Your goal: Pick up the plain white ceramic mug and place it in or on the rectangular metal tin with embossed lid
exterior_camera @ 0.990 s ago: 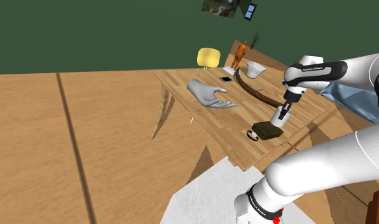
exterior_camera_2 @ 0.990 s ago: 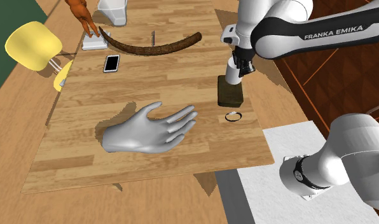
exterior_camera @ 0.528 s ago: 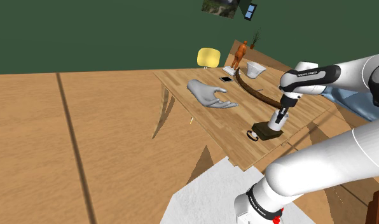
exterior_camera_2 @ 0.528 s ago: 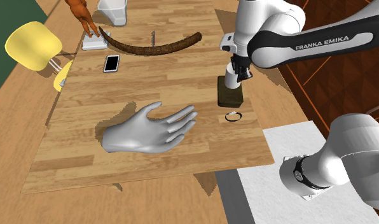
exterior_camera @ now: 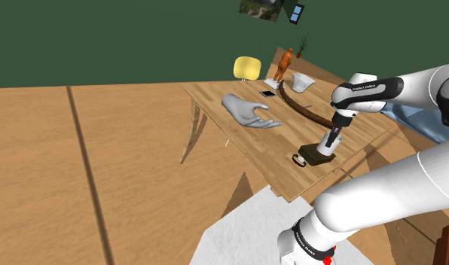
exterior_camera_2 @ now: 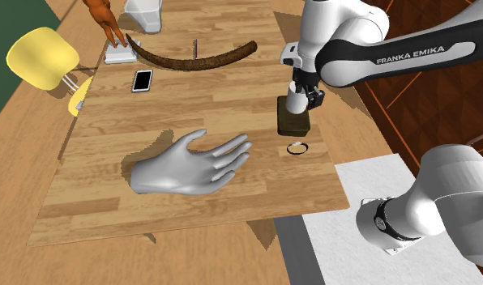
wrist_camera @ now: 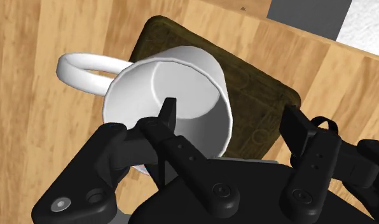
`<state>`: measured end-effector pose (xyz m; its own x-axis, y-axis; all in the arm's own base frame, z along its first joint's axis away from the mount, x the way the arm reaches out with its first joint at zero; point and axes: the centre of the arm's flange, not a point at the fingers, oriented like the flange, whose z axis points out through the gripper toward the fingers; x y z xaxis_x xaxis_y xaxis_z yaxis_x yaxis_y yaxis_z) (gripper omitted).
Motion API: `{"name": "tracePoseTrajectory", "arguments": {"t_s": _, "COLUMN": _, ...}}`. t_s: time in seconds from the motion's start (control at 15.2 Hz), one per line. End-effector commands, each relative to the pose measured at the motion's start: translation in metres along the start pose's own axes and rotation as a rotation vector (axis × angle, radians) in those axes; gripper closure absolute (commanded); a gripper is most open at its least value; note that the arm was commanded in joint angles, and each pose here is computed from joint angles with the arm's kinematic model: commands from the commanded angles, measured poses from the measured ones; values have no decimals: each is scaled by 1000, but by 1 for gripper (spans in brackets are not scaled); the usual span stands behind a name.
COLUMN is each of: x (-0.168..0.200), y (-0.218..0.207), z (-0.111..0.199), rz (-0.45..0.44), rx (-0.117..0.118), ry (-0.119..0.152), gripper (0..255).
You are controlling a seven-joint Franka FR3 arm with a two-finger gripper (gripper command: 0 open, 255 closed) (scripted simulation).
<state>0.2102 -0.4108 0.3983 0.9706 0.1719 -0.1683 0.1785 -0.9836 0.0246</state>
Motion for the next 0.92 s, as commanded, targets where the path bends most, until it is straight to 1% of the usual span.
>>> {"name": "tracePoseTrajectory", "arguments": {"t_s": 0.0, "x": 0, "y": 0, "z": 0, "rz": 0, "rx": 0, "ry": 0, "gripper": 0}}
{"name": "tracePoseTrajectory", "arguments": {"t_s": 0.13, "x": 0, "y": 0, "z": 0, "rz": 0, "rx": 0, "ry": 0, "gripper": 0}}
{"name": "tracePoseTrajectory", "arguments": {"t_s": 0.4, "x": 0, "y": 0, "z": -50, "rz": 0, "rx": 0, "ry": 0, "gripper": 0}}
{"name": "tracePoseTrajectory", "arguments": {"t_s": 0.86, "x": 0, "y": 0, "z": -50, "rz": 0, "rx": 0, "ry": 0, "gripper": 0}}
